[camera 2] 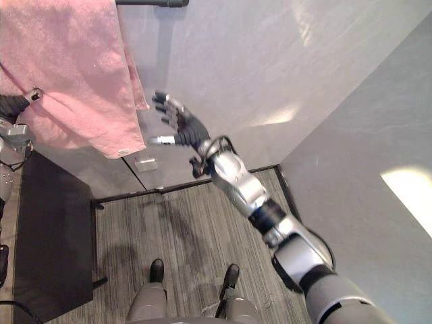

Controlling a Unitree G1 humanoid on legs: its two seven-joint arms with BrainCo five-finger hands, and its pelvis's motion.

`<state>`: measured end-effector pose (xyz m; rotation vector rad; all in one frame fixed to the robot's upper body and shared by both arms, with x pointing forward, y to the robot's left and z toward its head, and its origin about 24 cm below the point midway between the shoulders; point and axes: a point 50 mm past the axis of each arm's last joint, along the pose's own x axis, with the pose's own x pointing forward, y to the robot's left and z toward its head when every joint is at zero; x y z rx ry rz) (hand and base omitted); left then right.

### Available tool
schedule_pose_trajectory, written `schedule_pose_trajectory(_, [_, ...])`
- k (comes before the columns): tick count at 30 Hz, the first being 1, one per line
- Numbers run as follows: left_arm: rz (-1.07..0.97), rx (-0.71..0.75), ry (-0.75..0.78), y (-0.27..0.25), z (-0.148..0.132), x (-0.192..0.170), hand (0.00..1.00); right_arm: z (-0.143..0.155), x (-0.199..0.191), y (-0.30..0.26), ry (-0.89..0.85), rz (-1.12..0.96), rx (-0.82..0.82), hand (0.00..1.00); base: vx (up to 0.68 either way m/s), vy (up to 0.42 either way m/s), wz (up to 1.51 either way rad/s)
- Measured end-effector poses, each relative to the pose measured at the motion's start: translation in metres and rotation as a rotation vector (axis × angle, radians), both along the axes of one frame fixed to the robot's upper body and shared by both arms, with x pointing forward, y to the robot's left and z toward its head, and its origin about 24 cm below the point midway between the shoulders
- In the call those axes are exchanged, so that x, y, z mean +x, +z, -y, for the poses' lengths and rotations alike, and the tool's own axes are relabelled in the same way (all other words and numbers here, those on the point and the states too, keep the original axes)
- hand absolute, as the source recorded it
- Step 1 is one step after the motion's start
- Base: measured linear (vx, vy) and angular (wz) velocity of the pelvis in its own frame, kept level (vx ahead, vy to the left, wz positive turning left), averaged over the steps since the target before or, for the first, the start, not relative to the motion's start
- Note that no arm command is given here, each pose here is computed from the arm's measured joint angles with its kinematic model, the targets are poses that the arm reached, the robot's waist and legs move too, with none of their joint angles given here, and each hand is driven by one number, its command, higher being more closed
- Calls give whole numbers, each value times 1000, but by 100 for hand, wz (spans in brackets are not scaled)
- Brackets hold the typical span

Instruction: Organize washtable

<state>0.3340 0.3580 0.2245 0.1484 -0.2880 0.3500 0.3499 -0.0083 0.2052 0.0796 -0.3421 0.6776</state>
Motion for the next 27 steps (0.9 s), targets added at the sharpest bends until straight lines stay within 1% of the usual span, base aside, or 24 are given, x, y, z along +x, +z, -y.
schedule_pose_trajectory(1, [21,-20,-8,2,2,0,100,-7,8,16,-27,23,-7,0,1,-8,5])
schedule_pose_trajectory(3, [29,-33,-15,2,4,2,100,-15,12,28,-41,31,-5,0,5,-3,2])
schedule_pose_trajectory(4, [40,-46,-28,4,7,4,0,-23,12,35,-39,34,5,0,0,0,0])
schedule_pose_trajectory(7, [68,-65,-60,10,17,11,0,-42,12,50,-19,30,18,0,-2,0,6])
schedule_pose_trajectory(14, [109,-53,-114,26,35,20,0,-66,8,69,3,12,48,0,-14,-5,16])
schedule_pose_trajectory(17, [102,-62,-114,23,38,23,0,-73,5,84,18,16,85,0,-21,4,10])
schedule_pose_trajectory(18, [92,-64,-119,20,42,26,0,-75,4,89,21,25,87,100,-4,4,11])
schedule_pose_trajectory(21, [91,-72,-142,21,51,32,0,-80,0,99,31,19,133,100,8,3,11])
schedule_pose_trajectory(24, [89,-87,-151,20,56,35,0,-85,-4,101,45,17,143,100,26,1,9])
schedule_pose_trajectory(27, [88,-85,-160,22,61,39,0,-85,-4,102,31,9,163,100,10,5,0])
